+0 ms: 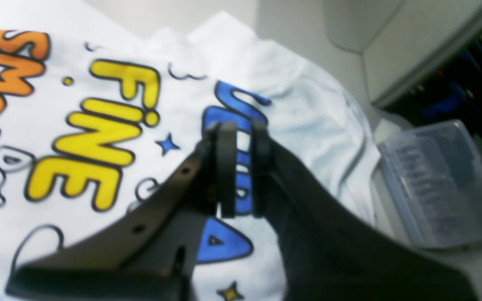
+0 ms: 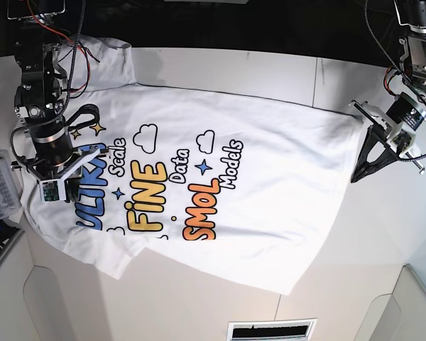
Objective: Layout the t-shirt on the table in an organized manner, then fold the t-shirt properly
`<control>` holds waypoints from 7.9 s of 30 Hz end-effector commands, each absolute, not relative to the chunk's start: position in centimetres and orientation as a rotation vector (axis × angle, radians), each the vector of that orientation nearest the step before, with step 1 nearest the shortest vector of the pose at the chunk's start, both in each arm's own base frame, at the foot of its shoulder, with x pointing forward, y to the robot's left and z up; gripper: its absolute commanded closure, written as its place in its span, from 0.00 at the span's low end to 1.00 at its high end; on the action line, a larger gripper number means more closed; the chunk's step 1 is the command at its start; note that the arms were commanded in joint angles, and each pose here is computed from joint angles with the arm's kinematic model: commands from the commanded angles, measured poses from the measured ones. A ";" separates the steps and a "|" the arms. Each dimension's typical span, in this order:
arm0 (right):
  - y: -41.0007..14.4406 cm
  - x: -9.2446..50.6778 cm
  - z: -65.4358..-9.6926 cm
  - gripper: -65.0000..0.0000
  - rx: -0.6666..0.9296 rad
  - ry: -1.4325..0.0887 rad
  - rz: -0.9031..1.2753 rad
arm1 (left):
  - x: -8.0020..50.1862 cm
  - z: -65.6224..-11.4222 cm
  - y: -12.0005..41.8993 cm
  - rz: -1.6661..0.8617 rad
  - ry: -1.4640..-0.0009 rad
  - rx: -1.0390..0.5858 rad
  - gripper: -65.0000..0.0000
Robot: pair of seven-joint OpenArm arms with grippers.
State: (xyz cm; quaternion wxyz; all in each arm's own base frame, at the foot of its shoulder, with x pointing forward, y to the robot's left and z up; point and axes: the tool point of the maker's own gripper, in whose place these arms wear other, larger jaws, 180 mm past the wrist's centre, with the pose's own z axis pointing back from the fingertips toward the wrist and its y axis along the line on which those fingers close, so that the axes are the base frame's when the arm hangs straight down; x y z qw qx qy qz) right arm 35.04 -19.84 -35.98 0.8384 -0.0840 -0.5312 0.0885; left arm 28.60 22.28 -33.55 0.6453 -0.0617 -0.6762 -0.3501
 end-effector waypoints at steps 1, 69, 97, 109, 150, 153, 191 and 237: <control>-20.6 35.4 -34.8 0.91 -0.192 -1.157 0.199 | 28.6 -32.2 23.0 -0.822 -1.567 -0.126 1.00; -36.0 15.0 -43.1 0.64 0.353 -0.826 -0.875 | 30.9 -27.9 32.7 -0.205 -1.157 -0.243 0.64; -28.5 16.4 -46.2 1.00 0.472 -0.669 -0.649 | 29.3 -28.3 42.3 0.057 -1.089 0.013 0.63; -28.5 16.6 -45.9 1.00 0.486 -0.680 -0.657 | 25.1 -37.8 36.7 0.321 -0.816 -0.350 0.64; -28.0 17.6 -44.7 1.00 0.549 -0.743 -0.659 | 25.2 -44.3 27.8 0.280 -0.709 -0.427 0.64; -28.0 17.7 -44.6 1.00 0.556 -0.745 -0.662 | 25.2 -44.4 27.2 0.273 -0.705 -0.436 0.64; -26.7 17.3 -40.4 1.00 0.532 -0.748 -0.466 | 20.1 -37.4 26.1 0.111 -0.907 -0.481 1.00; -23.4 35.8 -35.5 1.00 0.342 -1.011 -0.149 | 30.7 -37.1 28.3 0.039 -1.066 -0.180 1.00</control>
